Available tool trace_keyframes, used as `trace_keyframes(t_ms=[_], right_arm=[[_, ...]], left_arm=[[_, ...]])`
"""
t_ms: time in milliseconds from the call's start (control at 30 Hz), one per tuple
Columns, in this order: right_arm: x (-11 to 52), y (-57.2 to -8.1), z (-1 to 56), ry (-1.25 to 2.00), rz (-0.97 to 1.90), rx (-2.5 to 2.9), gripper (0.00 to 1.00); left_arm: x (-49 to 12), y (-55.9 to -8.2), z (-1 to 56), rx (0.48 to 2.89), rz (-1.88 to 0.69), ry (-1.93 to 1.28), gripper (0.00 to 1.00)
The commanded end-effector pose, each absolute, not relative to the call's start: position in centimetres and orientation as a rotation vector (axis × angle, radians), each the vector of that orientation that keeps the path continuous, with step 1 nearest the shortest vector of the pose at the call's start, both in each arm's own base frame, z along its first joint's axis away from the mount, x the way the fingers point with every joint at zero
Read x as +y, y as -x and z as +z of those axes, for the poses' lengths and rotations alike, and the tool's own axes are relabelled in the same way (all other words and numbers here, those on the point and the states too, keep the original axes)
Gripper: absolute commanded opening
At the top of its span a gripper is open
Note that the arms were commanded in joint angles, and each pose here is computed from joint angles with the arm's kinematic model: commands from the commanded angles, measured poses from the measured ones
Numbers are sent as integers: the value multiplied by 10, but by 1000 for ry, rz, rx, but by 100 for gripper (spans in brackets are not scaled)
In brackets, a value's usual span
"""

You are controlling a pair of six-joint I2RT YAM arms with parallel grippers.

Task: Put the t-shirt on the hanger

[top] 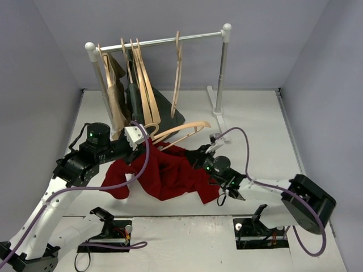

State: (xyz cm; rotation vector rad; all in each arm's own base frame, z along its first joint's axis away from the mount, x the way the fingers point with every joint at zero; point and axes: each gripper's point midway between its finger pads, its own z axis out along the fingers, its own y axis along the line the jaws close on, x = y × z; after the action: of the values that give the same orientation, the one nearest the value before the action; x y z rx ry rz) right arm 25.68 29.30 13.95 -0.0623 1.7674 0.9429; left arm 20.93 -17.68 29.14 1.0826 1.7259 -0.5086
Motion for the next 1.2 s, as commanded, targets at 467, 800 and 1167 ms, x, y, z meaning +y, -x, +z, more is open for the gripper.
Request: trace_keyframes(t_ms=[467, 800, 1167], right_arm=[[189, -313, 185, -15, 690, 1777, 0], [156, -338, 208, 27, 576, 1810, 0], [145, -335, 238, 109, 521, 1798, 0]], left_arm=[[-173, -198, 302, 1591, -486, -1106, 0], [-172, -209, 292, 1657, -459, -1099, 0], [-162, -228, 280, 1761, -375, -1041, 0]])
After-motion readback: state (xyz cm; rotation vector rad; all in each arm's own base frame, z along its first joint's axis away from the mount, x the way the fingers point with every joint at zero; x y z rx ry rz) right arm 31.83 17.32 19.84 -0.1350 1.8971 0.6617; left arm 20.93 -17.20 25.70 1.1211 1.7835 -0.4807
